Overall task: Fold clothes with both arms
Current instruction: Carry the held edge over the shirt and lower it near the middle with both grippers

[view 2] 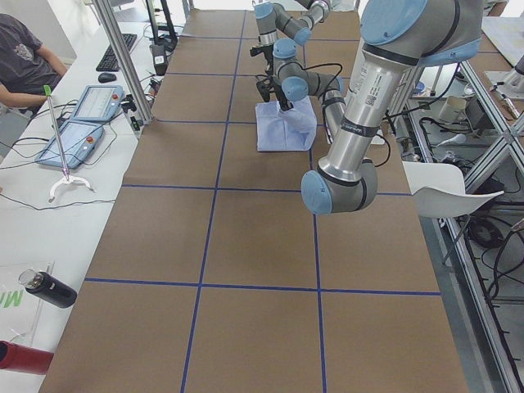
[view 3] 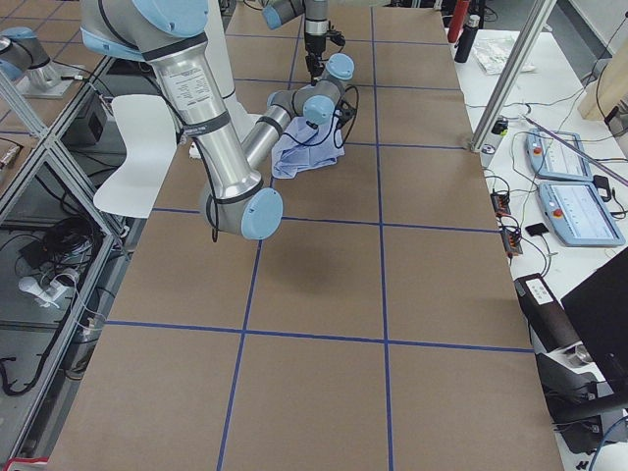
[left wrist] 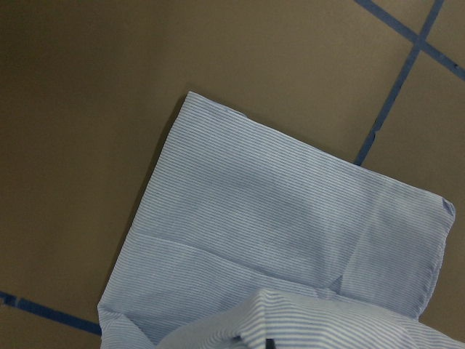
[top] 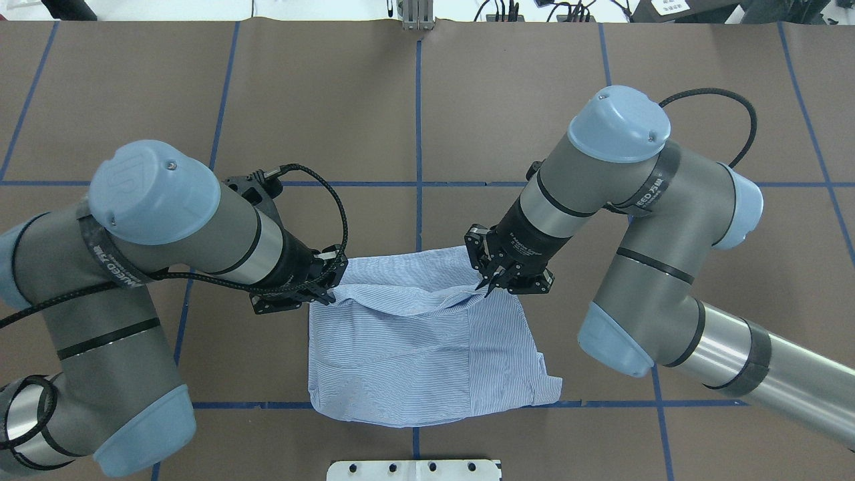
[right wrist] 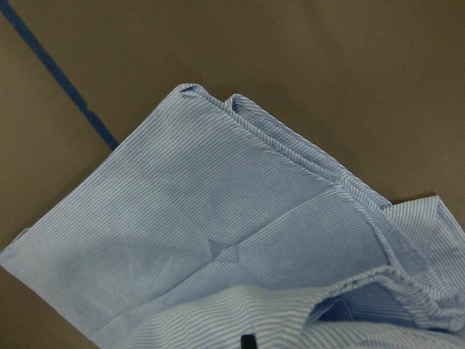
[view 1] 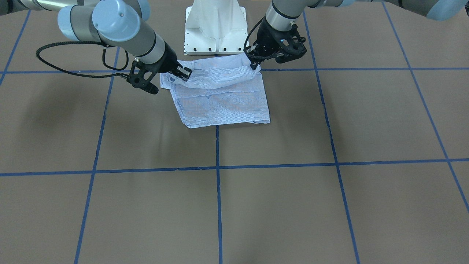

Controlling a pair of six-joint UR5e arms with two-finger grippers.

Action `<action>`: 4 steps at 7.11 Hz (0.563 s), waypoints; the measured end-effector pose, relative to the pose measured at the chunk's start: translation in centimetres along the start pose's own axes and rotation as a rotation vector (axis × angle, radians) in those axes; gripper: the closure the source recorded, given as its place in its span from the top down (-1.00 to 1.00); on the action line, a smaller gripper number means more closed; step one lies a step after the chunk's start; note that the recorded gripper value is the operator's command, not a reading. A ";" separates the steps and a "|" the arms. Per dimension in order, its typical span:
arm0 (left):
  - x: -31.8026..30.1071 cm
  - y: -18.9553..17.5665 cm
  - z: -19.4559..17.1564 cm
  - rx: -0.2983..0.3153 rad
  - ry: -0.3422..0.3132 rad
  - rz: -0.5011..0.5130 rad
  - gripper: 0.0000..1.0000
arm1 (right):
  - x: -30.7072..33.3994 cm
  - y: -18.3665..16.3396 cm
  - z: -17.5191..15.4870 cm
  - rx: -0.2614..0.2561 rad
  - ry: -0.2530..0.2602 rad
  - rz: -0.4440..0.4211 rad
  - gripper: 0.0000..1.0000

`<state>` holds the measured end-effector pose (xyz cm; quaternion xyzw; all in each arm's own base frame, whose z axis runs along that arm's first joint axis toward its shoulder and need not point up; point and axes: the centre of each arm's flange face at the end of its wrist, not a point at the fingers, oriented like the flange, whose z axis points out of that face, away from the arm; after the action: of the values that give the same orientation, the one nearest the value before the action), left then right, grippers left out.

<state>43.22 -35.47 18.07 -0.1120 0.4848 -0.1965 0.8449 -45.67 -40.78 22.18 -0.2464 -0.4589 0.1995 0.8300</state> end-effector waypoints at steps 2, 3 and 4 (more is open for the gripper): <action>0.0 -1.4 1.1 0.012 -0.005 -0.004 -1.00 | -0.1 -2.2 2.0 0.035 0.033 -0.013 -1.00; 0.0 -2.2 2.0 0.018 -0.006 -0.001 -1.00 | -0.6 -3.0 2.9 0.046 0.041 -0.015 -1.00; 0.0 -2.9 2.8 0.024 -0.006 0.001 -1.00 | -1.4 -3.6 3.6 0.051 0.046 -0.014 -1.00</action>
<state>44.97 -38.11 20.57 -0.1021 0.4798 -0.2014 0.8478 -49.04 -43.59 25.01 -0.2264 -0.4361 0.1995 0.8478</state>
